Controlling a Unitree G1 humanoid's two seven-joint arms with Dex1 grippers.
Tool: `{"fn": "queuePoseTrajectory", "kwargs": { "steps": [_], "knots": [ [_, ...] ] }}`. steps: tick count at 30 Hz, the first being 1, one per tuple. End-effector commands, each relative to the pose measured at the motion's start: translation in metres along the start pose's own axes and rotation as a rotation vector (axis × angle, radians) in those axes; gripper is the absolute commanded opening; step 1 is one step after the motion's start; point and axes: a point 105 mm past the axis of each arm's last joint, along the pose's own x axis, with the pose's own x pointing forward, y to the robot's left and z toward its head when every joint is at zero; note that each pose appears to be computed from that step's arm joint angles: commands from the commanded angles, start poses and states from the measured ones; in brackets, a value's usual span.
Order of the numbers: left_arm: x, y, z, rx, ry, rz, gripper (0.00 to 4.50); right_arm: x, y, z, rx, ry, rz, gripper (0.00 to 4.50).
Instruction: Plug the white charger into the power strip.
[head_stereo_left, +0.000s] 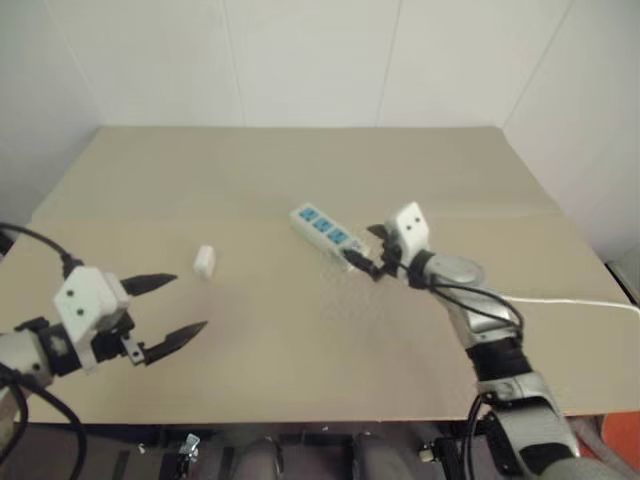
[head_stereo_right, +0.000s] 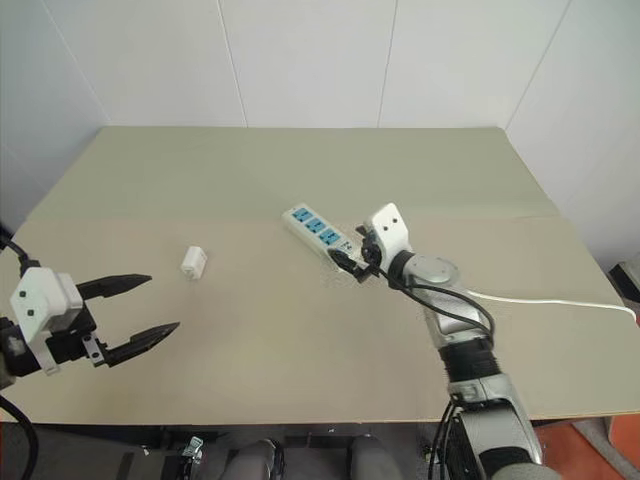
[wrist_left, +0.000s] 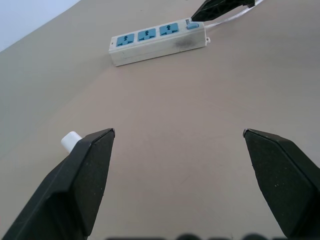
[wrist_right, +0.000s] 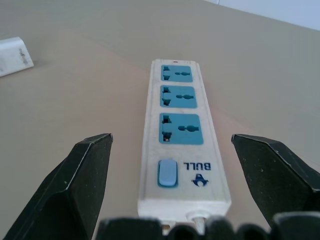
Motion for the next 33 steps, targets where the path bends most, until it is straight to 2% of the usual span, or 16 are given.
{"fn": "queuePoseTrajectory", "kwargs": {
  "steps": [1, 10, 19, 24, 29, 33],
  "knots": [
    [-0.002, -0.001, 0.007, 0.037, -0.018, 0.015, 4.5, 0.011, -0.009, 0.007, -0.018, -0.039, -0.066, 4.48],
    [-0.002, -0.002, 0.007, 0.036, -0.021, 0.016, 4.5, 0.033, -0.005, -0.001, -0.014, -0.072, -0.102, 4.48],
    [-0.004, -0.002, 0.008, 0.04, -0.019, 0.022, 4.5, 0.038, 0.008, -0.033, 0.02, 0.012, -0.062, 4.48],
    [-0.006, -0.003, 0.008, 0.039, -0.018, 0.024, 4.5, 0.041, 0.01, -0.041, 0.069, 0.011, -0.08, 4.48],
    [-0.006, -0.002, 0.008, 0.043, -0.016, 0.025, 4.5, 0.042, 0.013, -0.047, 0.133, -0.003, -0.081, 3.45],
    [-0.007, -0.001, 0.008, 0.045, -0.014, 0.028, 4.5, 0.041, 0.018, -0.057, 0.142, 0.001, -0.074, 3.45]
  ]
}}
